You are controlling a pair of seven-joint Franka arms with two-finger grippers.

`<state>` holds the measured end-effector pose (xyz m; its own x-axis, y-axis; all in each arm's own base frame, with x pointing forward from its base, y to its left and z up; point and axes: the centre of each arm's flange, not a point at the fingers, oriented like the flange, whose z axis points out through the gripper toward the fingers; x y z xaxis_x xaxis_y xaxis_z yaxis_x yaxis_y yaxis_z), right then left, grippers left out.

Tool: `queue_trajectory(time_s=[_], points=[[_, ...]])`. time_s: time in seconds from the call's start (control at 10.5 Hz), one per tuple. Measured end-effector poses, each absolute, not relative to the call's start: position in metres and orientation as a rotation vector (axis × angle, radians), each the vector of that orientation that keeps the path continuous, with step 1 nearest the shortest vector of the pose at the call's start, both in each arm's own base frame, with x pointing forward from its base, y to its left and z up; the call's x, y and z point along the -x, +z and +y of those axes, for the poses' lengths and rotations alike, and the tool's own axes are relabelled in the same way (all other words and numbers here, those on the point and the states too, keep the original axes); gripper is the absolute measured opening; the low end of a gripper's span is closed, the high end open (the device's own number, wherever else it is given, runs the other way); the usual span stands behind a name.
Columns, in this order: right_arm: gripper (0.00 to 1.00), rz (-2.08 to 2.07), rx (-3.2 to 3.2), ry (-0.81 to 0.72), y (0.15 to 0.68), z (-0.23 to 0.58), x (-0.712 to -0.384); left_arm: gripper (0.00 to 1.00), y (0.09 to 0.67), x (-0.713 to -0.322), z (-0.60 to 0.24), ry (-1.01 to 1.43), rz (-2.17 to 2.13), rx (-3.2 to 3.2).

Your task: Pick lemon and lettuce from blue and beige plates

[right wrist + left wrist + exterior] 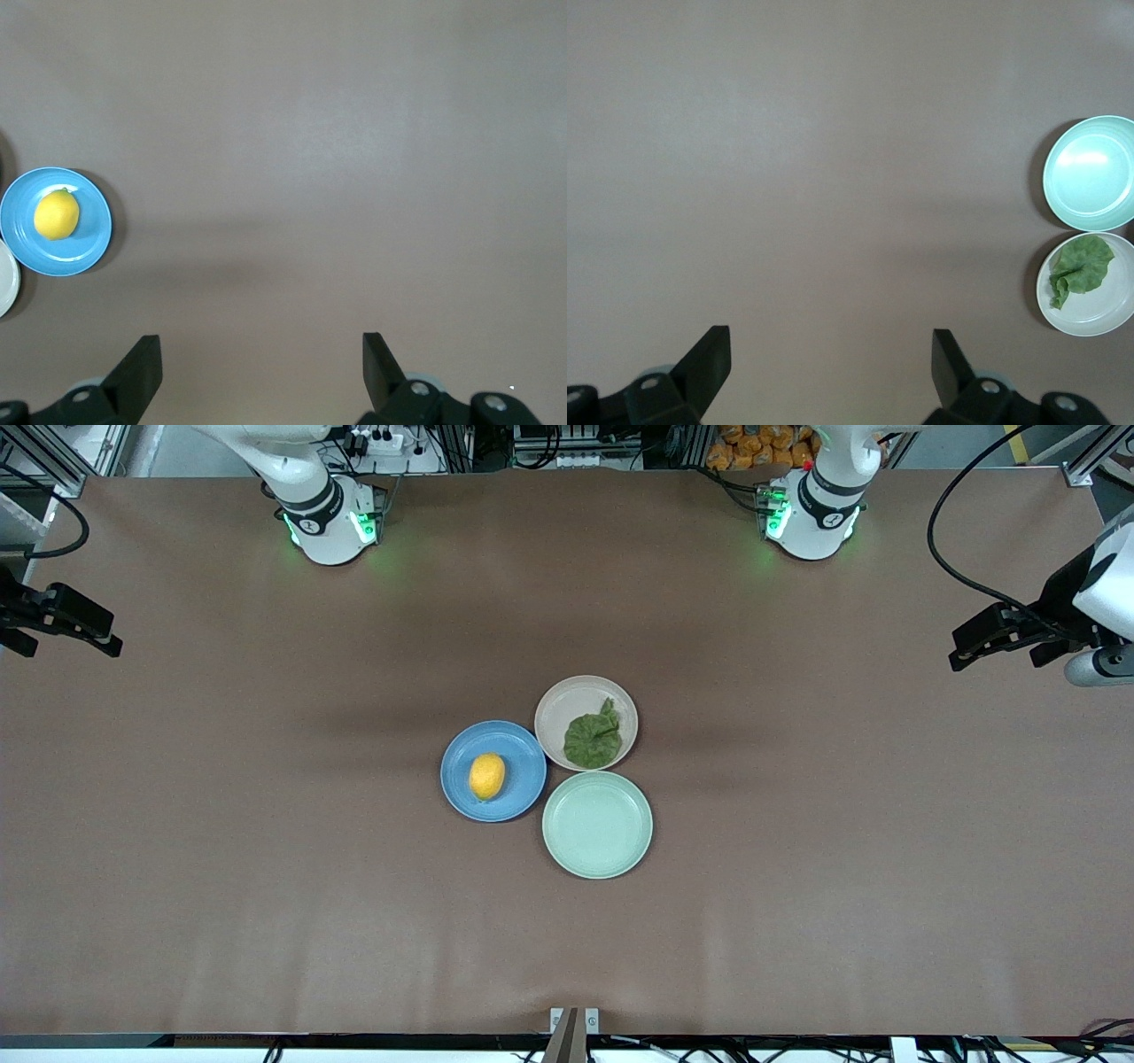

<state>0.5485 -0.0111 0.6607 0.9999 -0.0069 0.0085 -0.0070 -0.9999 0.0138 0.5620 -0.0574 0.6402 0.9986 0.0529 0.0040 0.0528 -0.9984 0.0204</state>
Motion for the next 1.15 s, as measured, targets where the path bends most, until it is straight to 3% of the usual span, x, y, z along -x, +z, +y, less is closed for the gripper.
queue_trajectory(time_s=[0.38,0.67,1.15], points=[[1.0,-0.011,-3.129,0.008,0.659,-0.011,-0.549,1.0,0.64,-0.562,-0.059,0.007,0.078,-3.12],[1.0,0.04,-3.134,-0.081,0.628,0.005,-0.562,1.0,0.637,-0.562,-0.064,-0.005,0.062,-3.121],[1.0,0.15,-3.132,-0.229,0.567,0.045,-0.589,1.0,0.567,-0.577,-0.13,-0.138,-0.014,-3.113]])
